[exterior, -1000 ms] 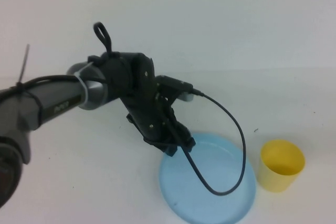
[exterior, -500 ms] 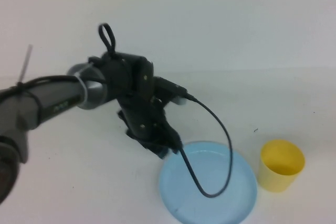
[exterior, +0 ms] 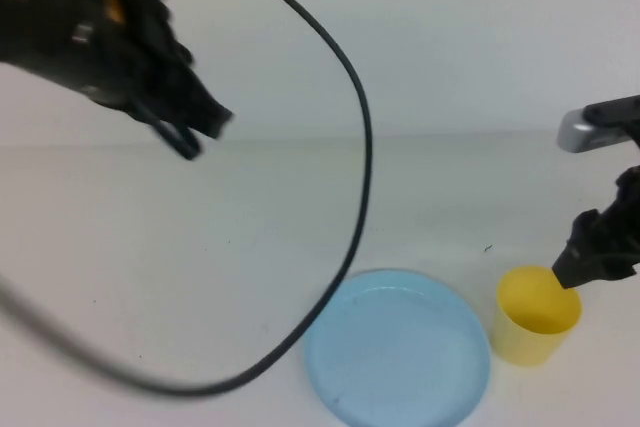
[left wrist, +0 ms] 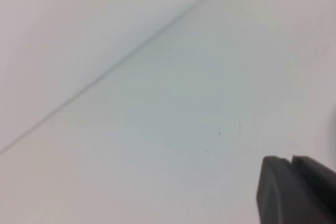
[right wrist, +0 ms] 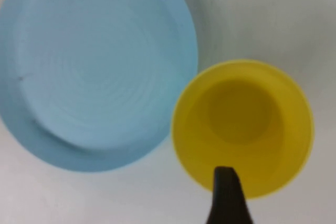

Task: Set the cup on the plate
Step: Pick up the cup from the table, then place the cup on the plate

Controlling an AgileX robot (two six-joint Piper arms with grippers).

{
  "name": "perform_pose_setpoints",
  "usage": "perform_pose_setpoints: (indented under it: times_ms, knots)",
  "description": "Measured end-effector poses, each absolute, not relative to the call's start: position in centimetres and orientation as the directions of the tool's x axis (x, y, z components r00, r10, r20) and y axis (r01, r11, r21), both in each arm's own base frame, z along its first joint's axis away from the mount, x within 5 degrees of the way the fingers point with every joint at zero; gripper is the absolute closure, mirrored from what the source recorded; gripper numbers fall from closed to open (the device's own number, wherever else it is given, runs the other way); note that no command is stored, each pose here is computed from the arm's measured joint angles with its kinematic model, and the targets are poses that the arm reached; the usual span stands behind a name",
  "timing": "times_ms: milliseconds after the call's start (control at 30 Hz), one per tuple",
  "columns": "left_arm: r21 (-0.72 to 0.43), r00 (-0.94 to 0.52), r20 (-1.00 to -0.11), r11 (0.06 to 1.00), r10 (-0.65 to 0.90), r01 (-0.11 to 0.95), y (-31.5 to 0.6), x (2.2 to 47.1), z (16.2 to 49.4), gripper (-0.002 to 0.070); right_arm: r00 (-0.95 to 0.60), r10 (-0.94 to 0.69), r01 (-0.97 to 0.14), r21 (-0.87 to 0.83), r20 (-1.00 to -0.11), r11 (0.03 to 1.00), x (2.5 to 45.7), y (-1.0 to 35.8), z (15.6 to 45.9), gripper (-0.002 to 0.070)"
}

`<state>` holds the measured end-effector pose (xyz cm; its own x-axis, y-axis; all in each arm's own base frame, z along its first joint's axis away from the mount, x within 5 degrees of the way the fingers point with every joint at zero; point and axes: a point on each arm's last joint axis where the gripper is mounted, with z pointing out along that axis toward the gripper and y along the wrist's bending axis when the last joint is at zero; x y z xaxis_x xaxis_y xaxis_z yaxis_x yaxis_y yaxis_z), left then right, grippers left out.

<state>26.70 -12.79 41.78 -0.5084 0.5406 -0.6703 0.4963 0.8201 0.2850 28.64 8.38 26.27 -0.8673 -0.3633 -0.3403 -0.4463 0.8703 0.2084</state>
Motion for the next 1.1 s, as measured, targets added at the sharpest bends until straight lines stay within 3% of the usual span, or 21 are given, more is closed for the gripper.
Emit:
perform_pose_setpoints:
  times_ms: [200,300,400,533,600,733,900,1000,1100]
  knots:
    - [0.292,-0.428,-0.753,0.837,0.5,0.463,-10.4,22.3,45.0,0.0673,-0.902,-0.376,-0.419,0.218,-0.21,0.882,31.4,8.8,23.4,0.0248]
    - [0.3,-0.383,-0.784,0.839,0.489,0.454,-9.3,20.4,45.9,0.0673,-0.912,-0.378,-0.407,0.226,-0.161,0.885,32.2,9.0,21.6,0.0289]
    - [0.305,-0.305,-0.833,0.843,0.461,0.442,-8.5,18.5,46.4,0.0673,-0.918,-0.381,-0.397,0.227,-0.115,0.889,32.7,9.1,19.8,0.0379]
    - [0.306,-0.26,-0.858,0.847,0.443,0.435,-7.2,16.1,45.8,0.0673,-0.919,-0.387,-0.393,0.222,-0.071,0.892,33.1,9.0,18.2,0.0584]
    - [0.304,-0.263,-0.857,0.848,0.442,0.435,-6.6,14.9,45.0,0.0673,-0.917,-0.393,-0.399,0.213,-0.07,0.892,33.4,9.0,18.0,0.0633]
    - [0.329,-0.243,-0.867,0.865,0.436,0.379,-4.3,11.8,43.3,0.0673,-0.91,-0.407,-0.415,0.208,-0.083,0.886,33.9,9.1,19.5,0.0645]
    - [0.355,-0.231,-0.887,0.91,0.4,0.216,-0.7,8.1,40.5,0.0673,-0.878,-0.454,-0.475,0.165,-0.15,0.864,34.0,10.5,24.7,0.0646]
    - [0.348,-0.2,-0.906,0.926,0.372,0.143,1.0,6.0,38.6,0.0673,-0.816,-0.544,-0.57,0.111,-0.195,0.814,33.3,13.6,27.2,0.0646]
    - [0.334,-0.191,-0.917,0.936,0.351,0.115,1.9,4.8,36.6,0.0673,-0.748,-0.626,-0.65,0.053,-0.218,0.758,32.2,17.6,27.5,0.0647]
